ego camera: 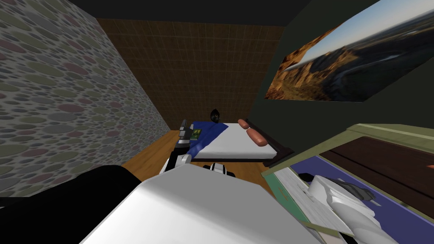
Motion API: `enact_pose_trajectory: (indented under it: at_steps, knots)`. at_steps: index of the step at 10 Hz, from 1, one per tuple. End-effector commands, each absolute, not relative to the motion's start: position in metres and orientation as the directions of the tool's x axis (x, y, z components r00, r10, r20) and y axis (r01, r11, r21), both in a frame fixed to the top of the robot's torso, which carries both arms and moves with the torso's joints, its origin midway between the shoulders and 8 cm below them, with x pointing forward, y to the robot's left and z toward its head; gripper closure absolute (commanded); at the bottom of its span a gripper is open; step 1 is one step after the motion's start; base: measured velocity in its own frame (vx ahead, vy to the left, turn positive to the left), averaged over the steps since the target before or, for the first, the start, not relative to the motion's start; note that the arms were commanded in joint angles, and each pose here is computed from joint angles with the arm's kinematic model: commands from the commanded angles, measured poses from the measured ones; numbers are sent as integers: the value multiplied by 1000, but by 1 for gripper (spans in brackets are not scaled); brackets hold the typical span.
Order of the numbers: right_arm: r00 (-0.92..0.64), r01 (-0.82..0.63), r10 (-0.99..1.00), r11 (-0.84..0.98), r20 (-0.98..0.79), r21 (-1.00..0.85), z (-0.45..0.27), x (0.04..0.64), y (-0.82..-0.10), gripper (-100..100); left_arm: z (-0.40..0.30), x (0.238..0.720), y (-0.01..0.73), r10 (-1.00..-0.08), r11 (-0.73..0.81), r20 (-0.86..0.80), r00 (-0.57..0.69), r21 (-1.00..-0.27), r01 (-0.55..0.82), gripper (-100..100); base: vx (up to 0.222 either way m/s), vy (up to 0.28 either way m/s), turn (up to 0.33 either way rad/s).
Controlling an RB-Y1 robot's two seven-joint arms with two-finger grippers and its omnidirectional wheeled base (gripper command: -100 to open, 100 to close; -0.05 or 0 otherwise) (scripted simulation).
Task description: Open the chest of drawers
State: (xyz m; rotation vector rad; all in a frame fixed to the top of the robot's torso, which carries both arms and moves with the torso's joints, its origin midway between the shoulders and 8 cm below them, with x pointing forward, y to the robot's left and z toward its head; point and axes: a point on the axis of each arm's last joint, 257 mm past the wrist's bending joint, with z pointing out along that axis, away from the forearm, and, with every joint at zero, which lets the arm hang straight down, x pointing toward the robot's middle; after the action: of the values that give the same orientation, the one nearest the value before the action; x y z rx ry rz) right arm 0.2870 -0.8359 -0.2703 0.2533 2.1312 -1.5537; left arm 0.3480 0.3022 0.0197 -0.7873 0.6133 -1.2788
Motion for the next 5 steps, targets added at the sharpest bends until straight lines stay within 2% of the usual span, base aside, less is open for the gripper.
enact_pose_trajectory:
  at_steps: [1,2,5]
  knots:
    - [-873,422,-104,331,-477,-844,-274,273,-846,-100,20,348,302,-980,99,25,196,-798,594,0,-2,10,3]
    - [-851,439,-141,341,-507,-831,-259,296,-847,-100,20,348,302,-980,99,25,196,-798,594,0,-8,20,-17]
    - [-873,425,-98,326,-477,-844,-269,272,-855,-100,20,348,302,-980,99,25,196,-798,594,0,-4,11,3]
